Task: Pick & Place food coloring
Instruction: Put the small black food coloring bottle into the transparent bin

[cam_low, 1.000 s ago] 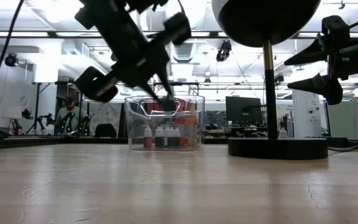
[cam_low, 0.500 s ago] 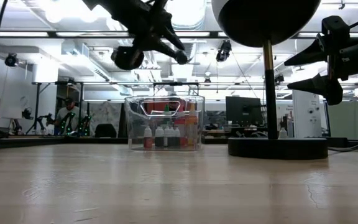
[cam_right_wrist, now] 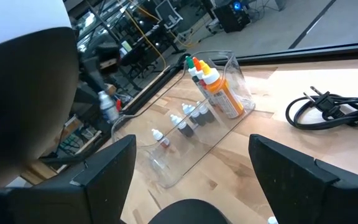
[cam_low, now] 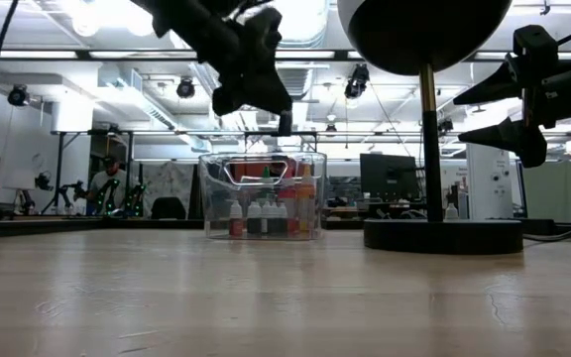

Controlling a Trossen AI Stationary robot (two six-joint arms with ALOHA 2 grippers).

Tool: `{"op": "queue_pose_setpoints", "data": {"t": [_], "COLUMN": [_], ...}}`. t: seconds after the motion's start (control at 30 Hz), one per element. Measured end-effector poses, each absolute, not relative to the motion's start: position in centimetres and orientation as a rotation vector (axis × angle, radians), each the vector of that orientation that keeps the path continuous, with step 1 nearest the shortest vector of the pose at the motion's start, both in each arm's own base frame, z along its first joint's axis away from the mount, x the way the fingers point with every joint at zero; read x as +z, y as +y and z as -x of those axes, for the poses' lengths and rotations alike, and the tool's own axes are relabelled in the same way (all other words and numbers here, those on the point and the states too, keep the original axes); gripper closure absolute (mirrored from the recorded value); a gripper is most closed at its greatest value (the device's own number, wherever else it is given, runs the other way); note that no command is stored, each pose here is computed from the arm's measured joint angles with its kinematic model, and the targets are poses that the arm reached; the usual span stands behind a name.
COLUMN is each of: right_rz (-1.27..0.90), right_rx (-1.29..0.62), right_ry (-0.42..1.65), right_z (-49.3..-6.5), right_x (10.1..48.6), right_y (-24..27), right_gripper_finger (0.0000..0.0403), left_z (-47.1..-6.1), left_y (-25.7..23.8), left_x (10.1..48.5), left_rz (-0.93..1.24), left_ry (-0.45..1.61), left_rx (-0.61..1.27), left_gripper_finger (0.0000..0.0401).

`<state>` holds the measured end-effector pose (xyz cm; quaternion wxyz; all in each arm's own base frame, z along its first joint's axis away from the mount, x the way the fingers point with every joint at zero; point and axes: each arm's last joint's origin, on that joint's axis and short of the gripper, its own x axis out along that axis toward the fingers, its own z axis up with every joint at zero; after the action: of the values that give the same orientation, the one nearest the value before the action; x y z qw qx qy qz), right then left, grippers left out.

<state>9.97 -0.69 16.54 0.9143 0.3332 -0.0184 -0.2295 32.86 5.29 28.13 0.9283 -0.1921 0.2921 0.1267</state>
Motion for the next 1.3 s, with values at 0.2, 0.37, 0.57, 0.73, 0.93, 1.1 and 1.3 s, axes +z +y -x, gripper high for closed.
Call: {"op": "queue_pose_setpoints", "data": {"t": [0.2,0.37,0.57,0.73,0.93,1.1,1.3], "right_rz": [-0.686,-0.686,-0.686,-0.686,-0.686,-0.686,-0.686], "right_rx": [-0.473,-0.473,-0.472,-0.472,-0.473,-0.473,-0.472], "right_ry": [-0.038,-0.038,-0.038,-0.038,-0.038,-0.039,-0.038], "right_z": [-10.0,-10.0,-10.0,-10.0,-10.0,-10.0,-10.0], "right_x": [16.5,16.5,16.5,16.5,16.5,16.6,16.5], "right_y": [-0.7,-0.7,-0.7,-0.7,-0.7,-0.7,-0.7], "right_gripper_finger": [0.0101,0.0101,0.0101,0.0101,0.0101,0.0101,0.0101], "left_z": [-34.0,-35.4,-36.9,-37.1,-37.7,-38.0,-38.1], "left_y": [7.0,8.2,9.6,10.0,10.2,10.3,10.4], "left_x": [26.0,23.7,21.6,20.6,19.6,18.3,17.9], "left_rz": [0.262,0.171,0.257,0.289,0.325,0.339,0.328], "left_ry": [0.655,0.678,0.622,0.607,0.586,0.612,0.609], "left_rx": [0.288,0.279,0.419,0.590,0.611,0.635,0.661], "left_gripper_finger": [0.0371,0.0371,0.0371,0.0371,0.0371,0.0371,0.0371]}}
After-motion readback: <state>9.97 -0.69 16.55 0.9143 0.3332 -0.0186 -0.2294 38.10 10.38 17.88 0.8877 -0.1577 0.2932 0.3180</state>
